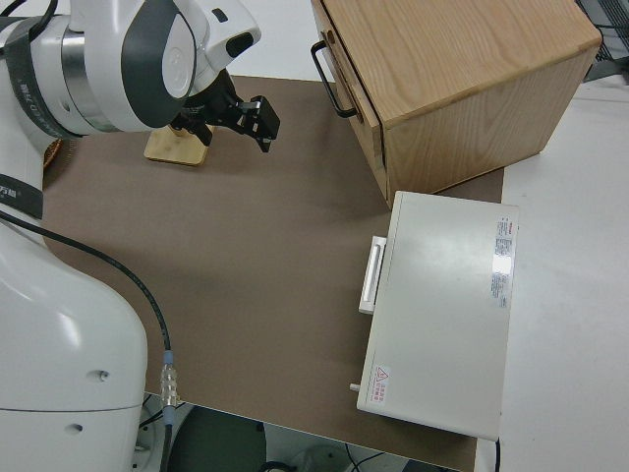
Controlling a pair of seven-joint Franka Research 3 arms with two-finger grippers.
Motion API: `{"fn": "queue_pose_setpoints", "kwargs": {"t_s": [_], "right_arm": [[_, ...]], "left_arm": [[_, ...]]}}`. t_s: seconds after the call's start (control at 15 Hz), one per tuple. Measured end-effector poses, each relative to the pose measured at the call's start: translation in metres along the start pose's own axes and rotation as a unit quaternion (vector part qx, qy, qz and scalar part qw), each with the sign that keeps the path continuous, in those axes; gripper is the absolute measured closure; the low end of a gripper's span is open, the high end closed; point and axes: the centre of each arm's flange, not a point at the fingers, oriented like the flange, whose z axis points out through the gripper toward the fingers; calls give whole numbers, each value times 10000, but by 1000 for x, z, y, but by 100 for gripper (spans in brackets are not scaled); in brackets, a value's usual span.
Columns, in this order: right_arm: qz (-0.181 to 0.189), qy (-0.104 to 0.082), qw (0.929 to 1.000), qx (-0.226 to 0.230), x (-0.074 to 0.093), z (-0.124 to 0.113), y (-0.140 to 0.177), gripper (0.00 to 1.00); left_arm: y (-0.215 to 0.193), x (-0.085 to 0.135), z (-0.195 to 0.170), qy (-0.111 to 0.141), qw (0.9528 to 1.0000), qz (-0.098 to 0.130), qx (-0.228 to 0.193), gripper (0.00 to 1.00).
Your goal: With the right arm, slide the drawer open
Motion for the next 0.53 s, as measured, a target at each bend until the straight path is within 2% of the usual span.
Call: {"fn": "queue_pose_setpoints", "kwargs": {"t_s": [0.53], "right_arm": [[-42,-109,9999,-11,-4,1,-4,1]], "left_arm": [[0,0,0,0,10000,0,0,0]]}}
